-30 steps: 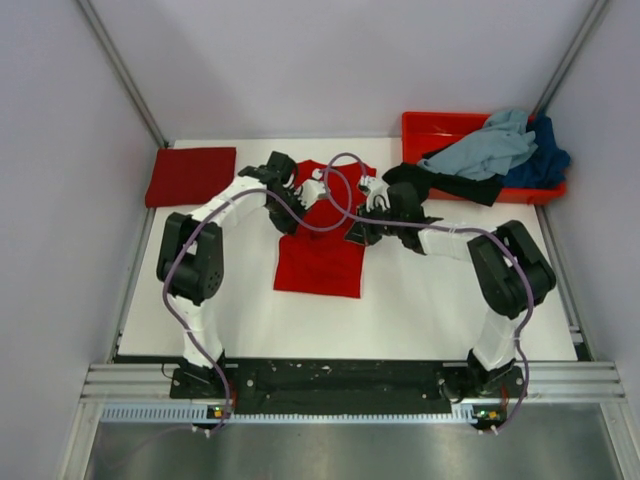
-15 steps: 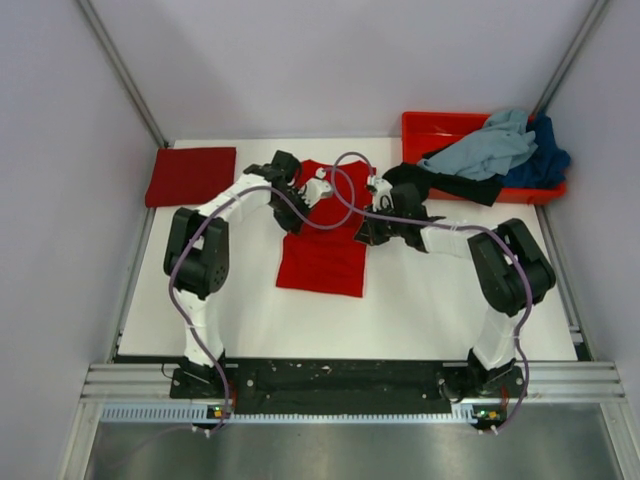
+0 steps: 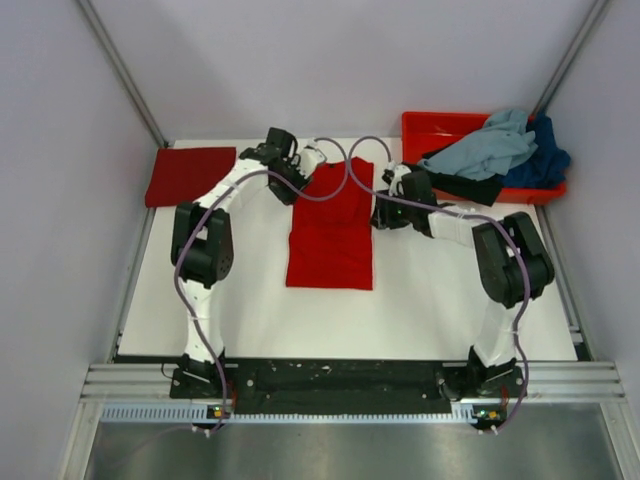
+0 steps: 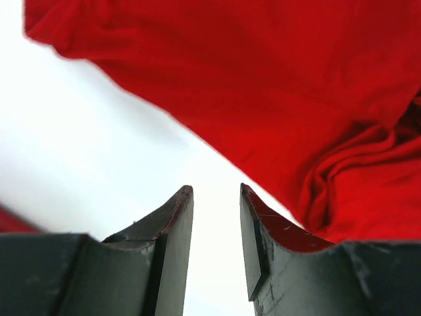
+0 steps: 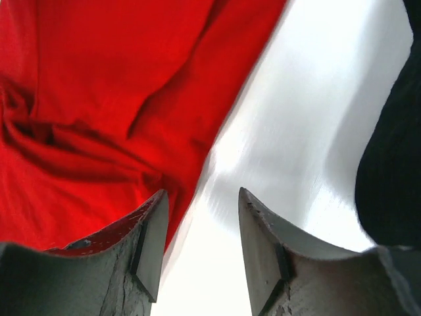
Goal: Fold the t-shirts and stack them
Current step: Fold the folded rectangular tshirt in 1/3 of the way, then grab one side of the 2/3 rectangular tshirt with both arms
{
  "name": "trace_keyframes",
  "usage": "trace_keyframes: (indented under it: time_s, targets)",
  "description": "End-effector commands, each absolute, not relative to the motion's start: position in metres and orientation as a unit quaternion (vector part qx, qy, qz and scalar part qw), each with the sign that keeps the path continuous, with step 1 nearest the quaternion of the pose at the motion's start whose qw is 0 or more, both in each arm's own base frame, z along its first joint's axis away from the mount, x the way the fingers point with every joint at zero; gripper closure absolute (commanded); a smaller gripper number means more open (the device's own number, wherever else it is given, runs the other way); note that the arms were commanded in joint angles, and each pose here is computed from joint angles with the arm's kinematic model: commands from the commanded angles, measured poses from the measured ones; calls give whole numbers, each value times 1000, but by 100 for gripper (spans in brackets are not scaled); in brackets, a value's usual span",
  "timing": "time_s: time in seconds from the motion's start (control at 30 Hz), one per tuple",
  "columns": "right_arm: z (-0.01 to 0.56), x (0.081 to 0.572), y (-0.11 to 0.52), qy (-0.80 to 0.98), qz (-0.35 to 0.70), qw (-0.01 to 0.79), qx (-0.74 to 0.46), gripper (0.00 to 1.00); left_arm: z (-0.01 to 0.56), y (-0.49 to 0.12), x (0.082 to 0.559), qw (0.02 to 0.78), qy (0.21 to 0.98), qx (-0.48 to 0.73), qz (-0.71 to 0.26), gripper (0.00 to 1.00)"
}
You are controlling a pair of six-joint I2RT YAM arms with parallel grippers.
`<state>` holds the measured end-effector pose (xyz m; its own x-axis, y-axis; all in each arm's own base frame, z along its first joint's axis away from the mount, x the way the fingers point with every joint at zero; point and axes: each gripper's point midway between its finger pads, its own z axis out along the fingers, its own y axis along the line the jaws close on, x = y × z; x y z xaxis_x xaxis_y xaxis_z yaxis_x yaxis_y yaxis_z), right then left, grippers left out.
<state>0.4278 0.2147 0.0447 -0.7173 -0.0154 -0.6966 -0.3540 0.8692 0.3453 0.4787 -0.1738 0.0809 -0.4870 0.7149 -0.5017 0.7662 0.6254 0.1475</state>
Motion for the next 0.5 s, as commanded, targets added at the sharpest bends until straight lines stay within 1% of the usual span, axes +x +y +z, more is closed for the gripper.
trace_keyframes:
  time_s: [0.0, 0.13, 0.2, 0.23, 0.3, 0.4, 0.47]
  targets:
    - [105, 402, 229, 839, 190, 437, -261, 52, 139, -162, 474, 326, 840, 427, -77, 60]
    - [107, 328, 253, 745, 193, 436, -467, 50, 147, -186, 394, 309, 757, 549, -173, 60]
    - [100, 291, 257, 685, 204, 431, -550, 48, 141, -190, 354, 293, 722, 593, -204, 58]
    - [103, 277, 258, 655, 210, 440, -578, 47, 136, -192, 338, 285, 709, 610, -208, 55]
    - [98, 263, 254, 619, 205, 451, -609, 45, 123, -190, 319, 270, 702, 627, -203, 49]
    - [81, 250, 251, 578, 172, 433, -670, 44, 100, -192, 294, 230, 703, 637, -218, 49]
    - [62, 240, 249, 573, 146, 397, -702, 45, 86, -194, 278, 204, 700, 650, -215, 48]
